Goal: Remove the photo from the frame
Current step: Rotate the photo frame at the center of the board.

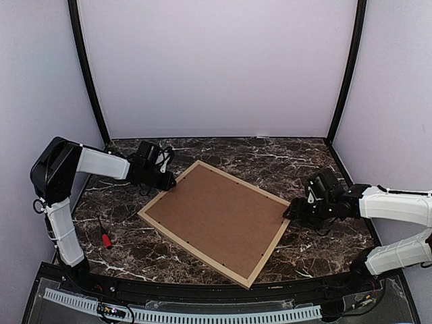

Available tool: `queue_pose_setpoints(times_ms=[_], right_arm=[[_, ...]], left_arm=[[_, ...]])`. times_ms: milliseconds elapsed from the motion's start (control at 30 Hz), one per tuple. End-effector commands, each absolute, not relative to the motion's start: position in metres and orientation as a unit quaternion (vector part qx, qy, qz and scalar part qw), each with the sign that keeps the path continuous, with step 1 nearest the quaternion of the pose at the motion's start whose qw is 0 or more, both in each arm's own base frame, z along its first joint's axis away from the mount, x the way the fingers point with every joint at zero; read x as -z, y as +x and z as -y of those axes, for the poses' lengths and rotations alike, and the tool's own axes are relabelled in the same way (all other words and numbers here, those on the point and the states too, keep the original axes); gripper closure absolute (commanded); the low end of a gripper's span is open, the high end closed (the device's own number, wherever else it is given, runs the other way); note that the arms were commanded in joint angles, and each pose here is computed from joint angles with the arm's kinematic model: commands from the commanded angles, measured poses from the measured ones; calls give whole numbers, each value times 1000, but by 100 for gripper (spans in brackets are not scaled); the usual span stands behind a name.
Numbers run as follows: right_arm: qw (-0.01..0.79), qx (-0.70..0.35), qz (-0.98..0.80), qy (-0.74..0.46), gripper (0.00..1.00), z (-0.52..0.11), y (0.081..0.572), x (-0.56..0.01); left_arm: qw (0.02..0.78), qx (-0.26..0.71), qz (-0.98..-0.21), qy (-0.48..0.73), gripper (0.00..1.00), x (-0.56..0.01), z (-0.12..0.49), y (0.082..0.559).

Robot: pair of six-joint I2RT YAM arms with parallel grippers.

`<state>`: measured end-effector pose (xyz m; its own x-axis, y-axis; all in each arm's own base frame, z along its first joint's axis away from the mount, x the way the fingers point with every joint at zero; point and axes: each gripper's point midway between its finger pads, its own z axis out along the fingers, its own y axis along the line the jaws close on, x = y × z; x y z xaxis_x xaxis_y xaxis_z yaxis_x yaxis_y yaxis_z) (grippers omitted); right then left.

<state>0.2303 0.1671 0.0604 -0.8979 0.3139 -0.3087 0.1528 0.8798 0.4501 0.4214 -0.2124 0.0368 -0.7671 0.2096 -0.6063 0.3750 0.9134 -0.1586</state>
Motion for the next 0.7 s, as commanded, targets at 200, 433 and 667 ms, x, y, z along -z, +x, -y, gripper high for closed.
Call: queue_pose_setpoints(times_ms=[200, 433, 667], right_arm=[[225, -210, -945, 108, 28, -171, 250, -80], [218, -215, -946, 107, 28, -175, 249, -75], [214, -218, -946, 106, 28, -179, 253, -74]], left_arm=[[176, 94, -978, 55, 88, 29, 160, 337], [168, 88, -981, 29, 88, 32, 151, 313], [154, 84, -984, 5, 89, 33, 148, 291]])
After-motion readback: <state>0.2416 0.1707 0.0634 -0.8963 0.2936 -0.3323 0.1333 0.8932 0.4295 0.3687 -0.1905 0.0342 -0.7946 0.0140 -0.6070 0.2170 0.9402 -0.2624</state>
